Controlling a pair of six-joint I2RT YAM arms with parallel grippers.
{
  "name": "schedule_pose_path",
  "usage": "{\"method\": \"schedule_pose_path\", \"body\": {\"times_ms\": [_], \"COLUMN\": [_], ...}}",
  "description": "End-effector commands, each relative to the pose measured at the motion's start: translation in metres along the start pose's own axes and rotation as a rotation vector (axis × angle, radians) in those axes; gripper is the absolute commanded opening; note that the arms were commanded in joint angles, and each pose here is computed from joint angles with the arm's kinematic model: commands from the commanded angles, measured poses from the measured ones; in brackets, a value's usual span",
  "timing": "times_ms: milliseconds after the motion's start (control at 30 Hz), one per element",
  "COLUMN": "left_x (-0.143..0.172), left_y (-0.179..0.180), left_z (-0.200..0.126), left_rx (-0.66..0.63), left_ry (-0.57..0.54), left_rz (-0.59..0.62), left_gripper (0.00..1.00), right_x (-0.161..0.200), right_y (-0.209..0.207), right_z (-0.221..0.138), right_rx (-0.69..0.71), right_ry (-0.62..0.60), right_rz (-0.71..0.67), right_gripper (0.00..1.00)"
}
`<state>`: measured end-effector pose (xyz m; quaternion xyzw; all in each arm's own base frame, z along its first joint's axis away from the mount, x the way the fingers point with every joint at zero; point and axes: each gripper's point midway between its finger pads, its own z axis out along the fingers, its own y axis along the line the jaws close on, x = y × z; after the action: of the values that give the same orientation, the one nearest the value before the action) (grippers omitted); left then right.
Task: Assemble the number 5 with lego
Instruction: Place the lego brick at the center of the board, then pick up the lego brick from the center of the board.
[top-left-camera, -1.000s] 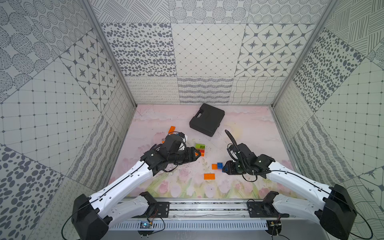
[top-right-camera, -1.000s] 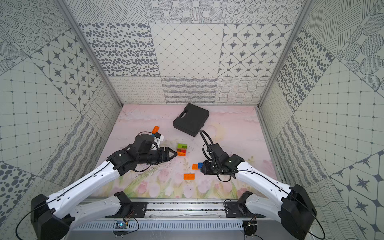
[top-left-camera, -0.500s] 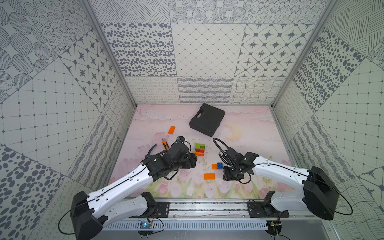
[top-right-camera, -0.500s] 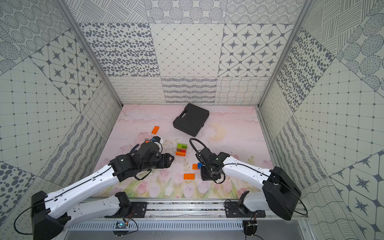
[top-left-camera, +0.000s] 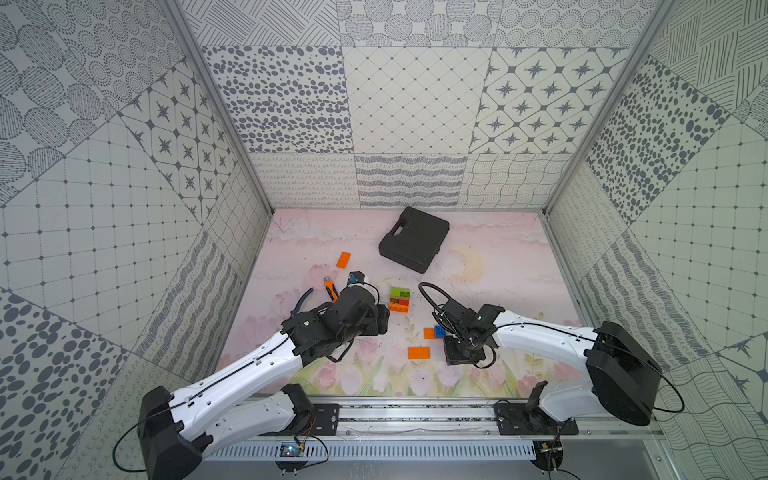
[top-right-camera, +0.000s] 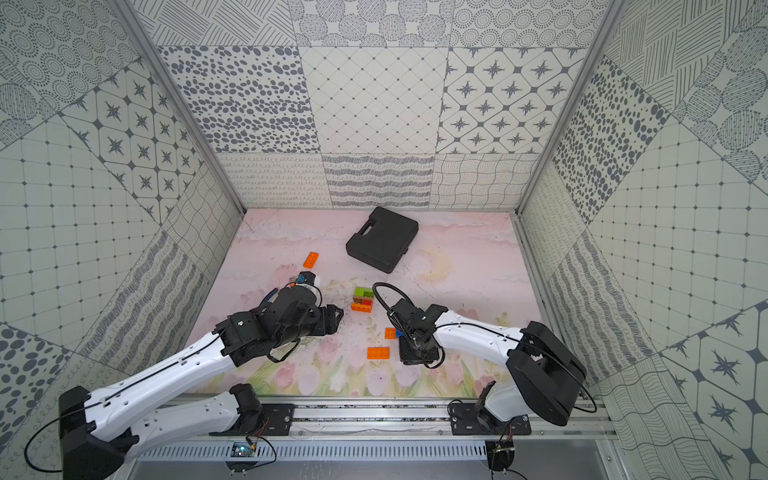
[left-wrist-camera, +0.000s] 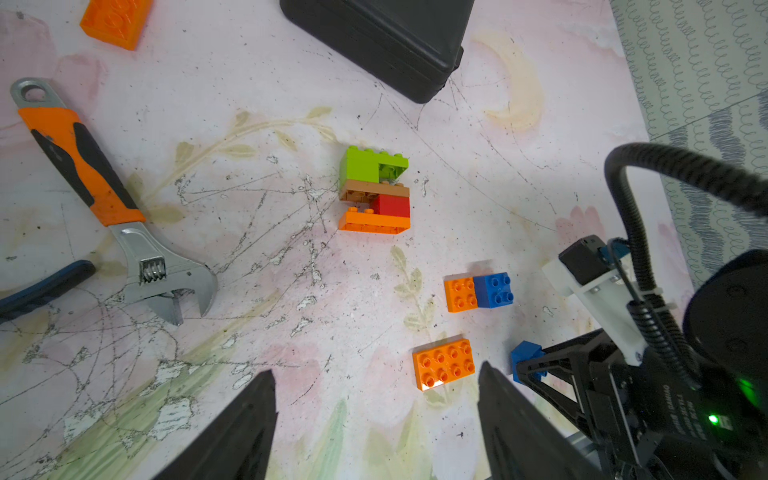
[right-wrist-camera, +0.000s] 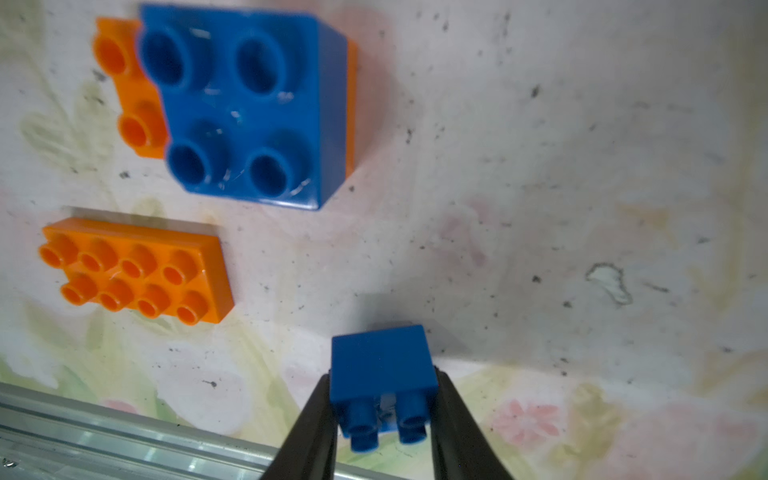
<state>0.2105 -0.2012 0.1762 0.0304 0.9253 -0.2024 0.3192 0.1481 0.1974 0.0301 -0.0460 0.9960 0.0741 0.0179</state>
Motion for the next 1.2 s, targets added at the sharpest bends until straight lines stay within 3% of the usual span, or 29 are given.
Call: {"method": "schedule_pose_path", "body": {"times_ms": [0, 167, 333, 700, 900, 1167], "left_x": [-0.003, -0.001, 0.002, 0.004, 0.001, 0.003], "left_y": [0.003, 0.002, 0.002, 0.002, 0.01, 0.01], "left_z": [0.001, 0.003, 0.006, 0.009, 0.007, 0.006], "left_rx": [-0.022, -0.018, -0.018, -0.023, -0.058, -0.05], "left_ry": [-0.016, -0.008, 0.008, 0.017, -0.003, -0.004], "left_rz": [0.02, 0.022, 0.021, 0.019, 0.017, 0.014], "left_gripper": [0.8, 0.8, 0.81, 0.81, 0.84, 0.86], "right_x": [-0.006, -0.008, -0.01, -0.009, -0.014, -0.009], "right_y": [0.001, 0.002, 0.002, 0.0, 0.008, 0.006], "right_z": [0.001, -0.002, -0.005, -0.006, -0.02, -0.002], "right_rx": [0.025, 0.019, 0.016, 0.029, 0.001, 0.026], "right_ry": [-0.018, -0.034, -0.048, -0.05, -0.096, -0.051], "right_rz": [0.014, 0.024, 0.029, 0.028, 0.032, 0.028], "right_gripper": [0.35, 0.45, 0.46, 0.24, 0.24, 0.27]}}
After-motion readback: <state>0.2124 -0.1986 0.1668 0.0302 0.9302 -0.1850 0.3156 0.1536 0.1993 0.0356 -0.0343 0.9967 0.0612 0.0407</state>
